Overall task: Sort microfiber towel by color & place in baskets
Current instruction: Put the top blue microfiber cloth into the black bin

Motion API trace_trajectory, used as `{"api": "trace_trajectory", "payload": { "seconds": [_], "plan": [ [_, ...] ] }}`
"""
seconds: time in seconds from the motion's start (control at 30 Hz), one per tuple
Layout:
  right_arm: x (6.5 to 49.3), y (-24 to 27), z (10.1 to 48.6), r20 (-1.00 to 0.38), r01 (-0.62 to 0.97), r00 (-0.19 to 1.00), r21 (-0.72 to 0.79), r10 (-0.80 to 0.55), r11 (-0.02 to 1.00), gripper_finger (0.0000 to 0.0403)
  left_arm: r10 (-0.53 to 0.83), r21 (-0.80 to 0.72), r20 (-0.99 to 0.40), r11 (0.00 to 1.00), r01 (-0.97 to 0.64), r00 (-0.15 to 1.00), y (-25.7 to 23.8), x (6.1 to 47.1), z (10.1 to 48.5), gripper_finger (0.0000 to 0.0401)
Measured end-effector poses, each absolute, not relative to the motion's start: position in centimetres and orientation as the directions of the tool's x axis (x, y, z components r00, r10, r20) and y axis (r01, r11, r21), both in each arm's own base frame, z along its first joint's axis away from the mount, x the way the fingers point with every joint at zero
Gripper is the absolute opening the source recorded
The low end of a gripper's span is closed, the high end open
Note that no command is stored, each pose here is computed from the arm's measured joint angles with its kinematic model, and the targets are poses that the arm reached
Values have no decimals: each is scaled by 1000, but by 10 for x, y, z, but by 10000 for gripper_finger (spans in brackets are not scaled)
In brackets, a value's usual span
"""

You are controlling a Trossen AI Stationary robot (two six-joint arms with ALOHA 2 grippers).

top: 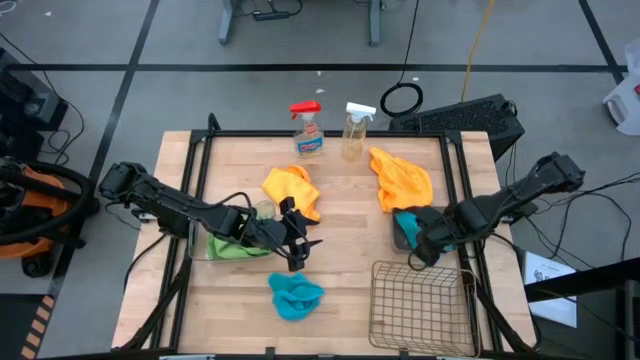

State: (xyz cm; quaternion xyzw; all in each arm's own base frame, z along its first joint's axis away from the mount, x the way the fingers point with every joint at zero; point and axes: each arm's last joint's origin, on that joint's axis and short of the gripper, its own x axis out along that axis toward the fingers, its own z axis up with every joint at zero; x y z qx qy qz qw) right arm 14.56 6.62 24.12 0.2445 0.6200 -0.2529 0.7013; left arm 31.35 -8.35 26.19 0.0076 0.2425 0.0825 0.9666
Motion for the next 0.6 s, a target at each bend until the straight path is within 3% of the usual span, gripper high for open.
{"api": "trace_trajectory", "payload": {
  "seconds": [0.27,0.6],
  "plan": [
    [150,75,232,-987,632,156,74,-33,771,10,163,53,-464,986,-156,871,-84,314,262,228],
    [144,58,193,-995,693,68,-11,-80,721,3,162,52,-463,986,-156,871,-84,314,262,228]
  ]
}}
